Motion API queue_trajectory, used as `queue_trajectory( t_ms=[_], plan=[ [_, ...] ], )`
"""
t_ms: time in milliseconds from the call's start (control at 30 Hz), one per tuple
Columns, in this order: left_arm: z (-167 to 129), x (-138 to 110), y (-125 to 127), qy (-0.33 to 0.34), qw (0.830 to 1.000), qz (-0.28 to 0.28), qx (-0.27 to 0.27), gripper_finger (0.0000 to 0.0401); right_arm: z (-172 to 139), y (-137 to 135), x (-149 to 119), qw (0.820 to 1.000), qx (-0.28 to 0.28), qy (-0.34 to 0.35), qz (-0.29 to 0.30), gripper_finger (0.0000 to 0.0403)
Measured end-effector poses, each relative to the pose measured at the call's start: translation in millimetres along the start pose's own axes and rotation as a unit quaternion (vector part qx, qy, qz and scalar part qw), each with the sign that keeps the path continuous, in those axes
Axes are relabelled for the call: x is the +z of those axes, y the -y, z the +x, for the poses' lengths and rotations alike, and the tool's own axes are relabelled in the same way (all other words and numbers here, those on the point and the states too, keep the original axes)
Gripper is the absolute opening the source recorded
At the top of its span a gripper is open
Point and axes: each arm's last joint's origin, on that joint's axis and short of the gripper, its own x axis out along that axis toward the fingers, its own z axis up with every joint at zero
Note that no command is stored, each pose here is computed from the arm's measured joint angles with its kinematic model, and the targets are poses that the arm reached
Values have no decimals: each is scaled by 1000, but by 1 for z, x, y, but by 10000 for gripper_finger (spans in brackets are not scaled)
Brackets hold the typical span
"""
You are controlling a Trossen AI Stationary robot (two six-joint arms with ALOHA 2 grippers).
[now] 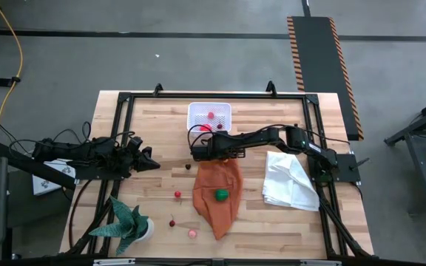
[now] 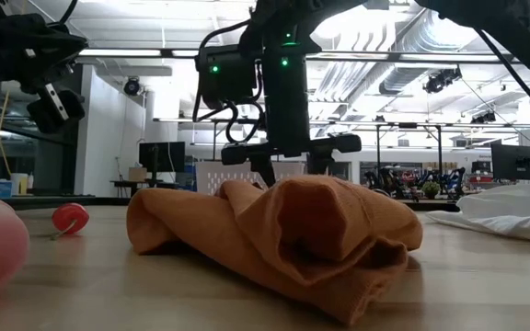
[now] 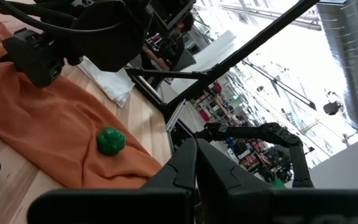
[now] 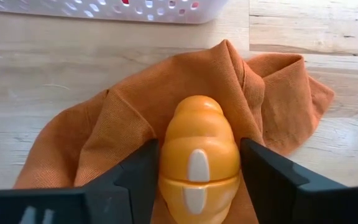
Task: Pick and placing Produce into tupperware
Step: Put the orange croissant into the white basket
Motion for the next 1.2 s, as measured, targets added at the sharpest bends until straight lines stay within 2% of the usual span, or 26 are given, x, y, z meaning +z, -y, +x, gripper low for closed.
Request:
queue_trajectory(
  t_ms=[933, 1200],
  plan=[
    [0, 0, 0, 0, 1000, -8, 0, 1, -4, 1, -9, 1000, -1, 7, -11, 185],
    [0, 0, 0, 0, 1000, -8, 0, 1, -24, -1, 0, 1000, 1, 23, -14, 185]
  ],
)
